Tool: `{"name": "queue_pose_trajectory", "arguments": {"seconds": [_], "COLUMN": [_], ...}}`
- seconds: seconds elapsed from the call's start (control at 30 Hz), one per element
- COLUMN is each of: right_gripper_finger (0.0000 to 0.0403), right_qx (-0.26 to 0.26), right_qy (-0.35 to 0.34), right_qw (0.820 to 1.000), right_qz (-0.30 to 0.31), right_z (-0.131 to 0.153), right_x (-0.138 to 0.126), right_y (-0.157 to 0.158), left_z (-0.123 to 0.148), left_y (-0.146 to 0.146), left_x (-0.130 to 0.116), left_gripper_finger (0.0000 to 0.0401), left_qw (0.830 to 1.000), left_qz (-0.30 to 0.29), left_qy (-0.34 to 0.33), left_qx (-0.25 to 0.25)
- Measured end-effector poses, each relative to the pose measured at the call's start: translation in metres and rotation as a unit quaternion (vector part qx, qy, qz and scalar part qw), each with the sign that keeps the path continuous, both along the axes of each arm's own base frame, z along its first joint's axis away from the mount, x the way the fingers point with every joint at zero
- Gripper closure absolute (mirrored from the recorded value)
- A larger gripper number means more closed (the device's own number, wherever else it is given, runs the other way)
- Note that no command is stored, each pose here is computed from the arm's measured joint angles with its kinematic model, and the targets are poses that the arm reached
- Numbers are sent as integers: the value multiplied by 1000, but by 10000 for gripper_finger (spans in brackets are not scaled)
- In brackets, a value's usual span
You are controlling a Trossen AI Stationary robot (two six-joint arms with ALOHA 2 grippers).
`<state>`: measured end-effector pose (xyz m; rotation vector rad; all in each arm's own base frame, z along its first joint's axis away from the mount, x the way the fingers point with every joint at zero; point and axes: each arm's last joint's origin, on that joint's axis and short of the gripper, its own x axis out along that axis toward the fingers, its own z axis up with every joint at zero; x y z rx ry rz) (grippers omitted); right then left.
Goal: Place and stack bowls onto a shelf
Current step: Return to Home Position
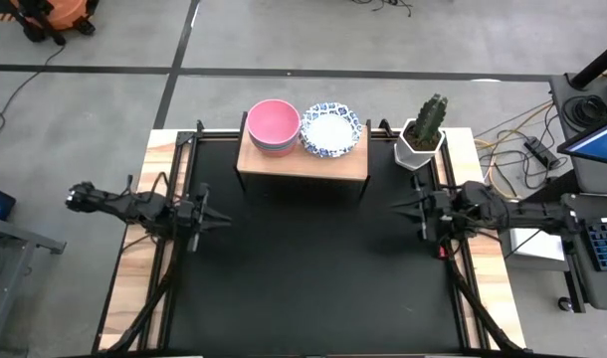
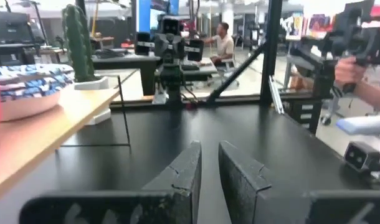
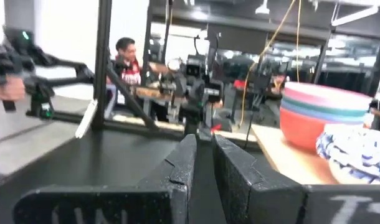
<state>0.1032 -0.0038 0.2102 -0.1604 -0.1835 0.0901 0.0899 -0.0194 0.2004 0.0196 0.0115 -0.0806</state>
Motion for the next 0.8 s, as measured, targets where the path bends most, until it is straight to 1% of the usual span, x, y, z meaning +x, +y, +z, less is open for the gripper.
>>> {"name": "queue_pose_trajectory", "arguments": {"seconds": [0.13, 0.23, 0.37, 0.47, 0.53, 0.6, 0.67, 0.8], "right_gripper_finger": [360, 360, 360, 360, 360, 360, 360, 361], "right_qx": [6, 7, -1, 6, 9, 21, 38, 62], "right_qy": [1, 0, -15, -16, -18, -15, -8, 4], "right_qw": [1000, 1000, 999, 998, 997, 996, 996, 994], "right_qz": [16, 16, 40, 61, 79, 82, 85, 94], "right_z": [-1, -3, -3, -7, -10, -15, -18, -24], "right_x": [-4, -6, -10, -11, -12, -12, -11, -9], "right_y": [1, 1, 3, 4, 5, 5, 5, 5], "left_z": [-3, -12, -25, -27, -28, -28, -28, -27], "left_y": [1, 1, 0, -1, -2, -2, -2, 1], "left_x": [-5, -2, 1, 3, 4, 3, 4, 4], "left_gripper_finger": [362, 362, 362, 362, 362, 362, 362, 362], "left_qw": [1000, 1000, 999, 999, 999, 999, 999, 998], "left_qz": [0, 0, 2, -1, -8, -13, -7, 39], "left_qy": [-13, -5, 11, -10, -7, -8, -5, -6], "left_qx": [-12, -18, -34, -43, -44, -44, -43, -47]}}
